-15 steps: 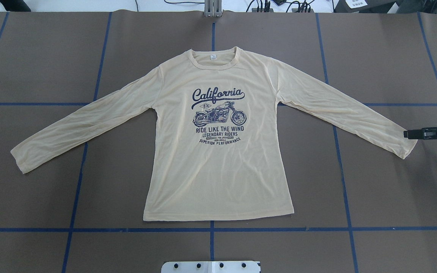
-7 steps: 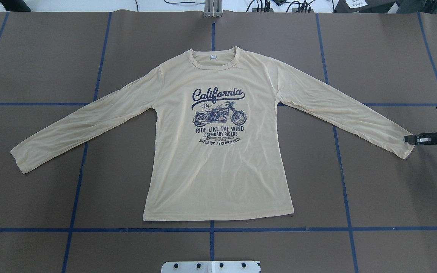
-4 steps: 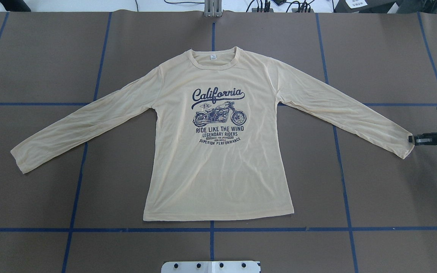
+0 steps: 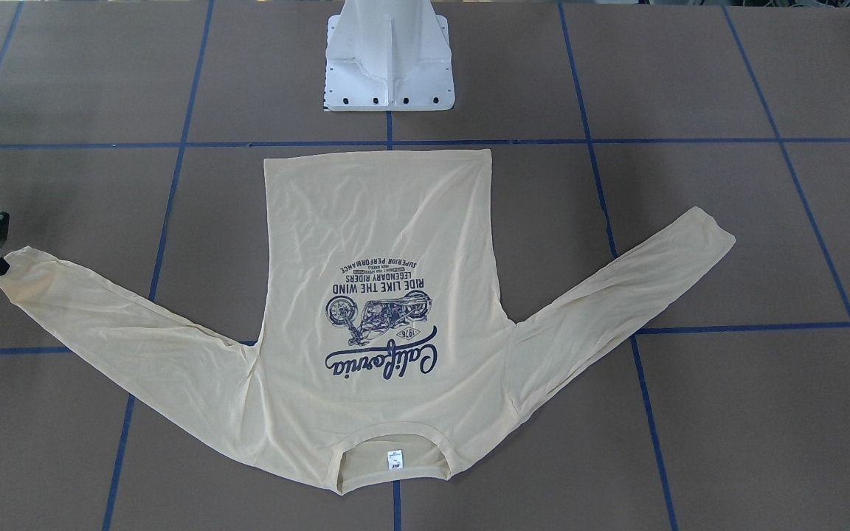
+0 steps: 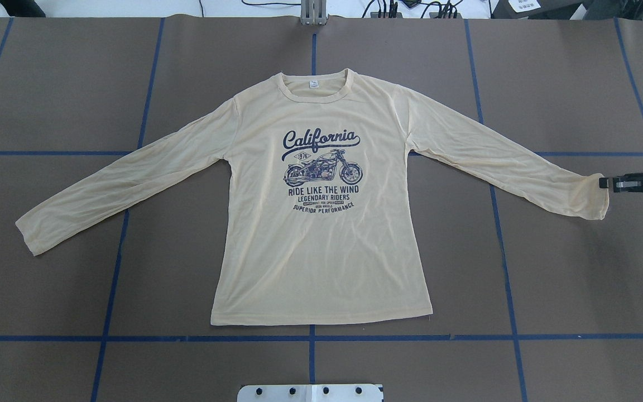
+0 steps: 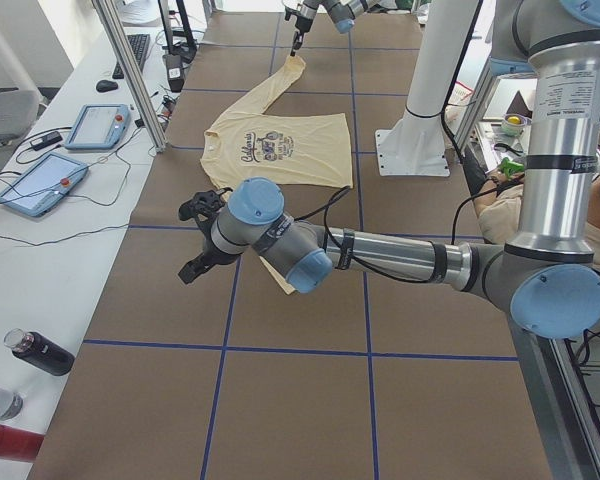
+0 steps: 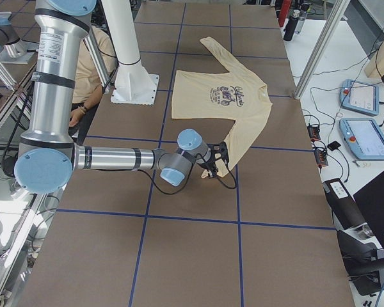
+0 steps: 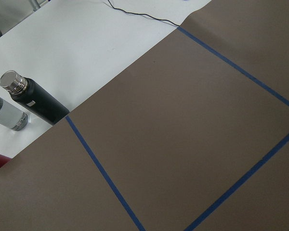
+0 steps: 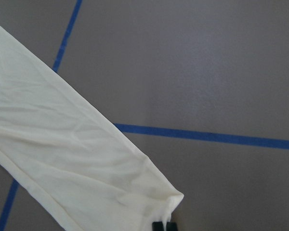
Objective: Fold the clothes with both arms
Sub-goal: 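Lift the sleeve with the right gripper and carry it across the chest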
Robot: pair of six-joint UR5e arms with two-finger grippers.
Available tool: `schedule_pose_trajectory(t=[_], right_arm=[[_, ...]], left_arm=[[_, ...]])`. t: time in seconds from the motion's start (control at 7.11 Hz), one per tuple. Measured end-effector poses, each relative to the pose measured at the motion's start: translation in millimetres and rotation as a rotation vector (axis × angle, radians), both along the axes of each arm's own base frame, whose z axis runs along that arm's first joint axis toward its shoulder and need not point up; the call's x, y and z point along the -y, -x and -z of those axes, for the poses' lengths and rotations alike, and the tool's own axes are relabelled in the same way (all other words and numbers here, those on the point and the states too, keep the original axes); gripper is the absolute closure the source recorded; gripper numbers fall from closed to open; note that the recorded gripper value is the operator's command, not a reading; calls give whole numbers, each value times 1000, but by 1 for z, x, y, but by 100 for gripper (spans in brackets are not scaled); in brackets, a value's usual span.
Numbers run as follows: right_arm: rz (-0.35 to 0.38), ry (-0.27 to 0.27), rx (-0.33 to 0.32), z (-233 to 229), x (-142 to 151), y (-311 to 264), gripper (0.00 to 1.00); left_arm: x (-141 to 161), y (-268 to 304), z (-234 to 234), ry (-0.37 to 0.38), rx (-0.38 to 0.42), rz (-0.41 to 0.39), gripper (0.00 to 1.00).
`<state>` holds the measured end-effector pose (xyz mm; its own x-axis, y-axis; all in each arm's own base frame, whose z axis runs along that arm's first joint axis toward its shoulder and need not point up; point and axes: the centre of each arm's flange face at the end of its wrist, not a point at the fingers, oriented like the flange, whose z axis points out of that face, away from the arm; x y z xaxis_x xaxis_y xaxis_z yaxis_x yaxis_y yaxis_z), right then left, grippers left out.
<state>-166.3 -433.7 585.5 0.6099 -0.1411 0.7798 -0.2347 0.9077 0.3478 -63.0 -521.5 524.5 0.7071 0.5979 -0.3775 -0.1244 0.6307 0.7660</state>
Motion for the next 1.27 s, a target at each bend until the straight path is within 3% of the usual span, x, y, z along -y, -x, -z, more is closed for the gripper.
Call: schedule_pose_trajectory(t=[0.42, 0.7, 0.98, 1.27], right_arm=[[-49, -7, 98, 104, 64, 31, 100], [-80, 24, 124, 211, 113, 103, 100], [-123, 59, 106, 327, 119, 209, 100], [-173, 69, 121, 407, 123, 296, 100]], left_arm=[[0, 0, 0, 0, 0, 1, 0], [0, 0, 0, -1, -4, -3, 0], [-1, -1, 1, 0, -12, -10, 0], [-1, -1, 1, 2, -14, -11, 0]])
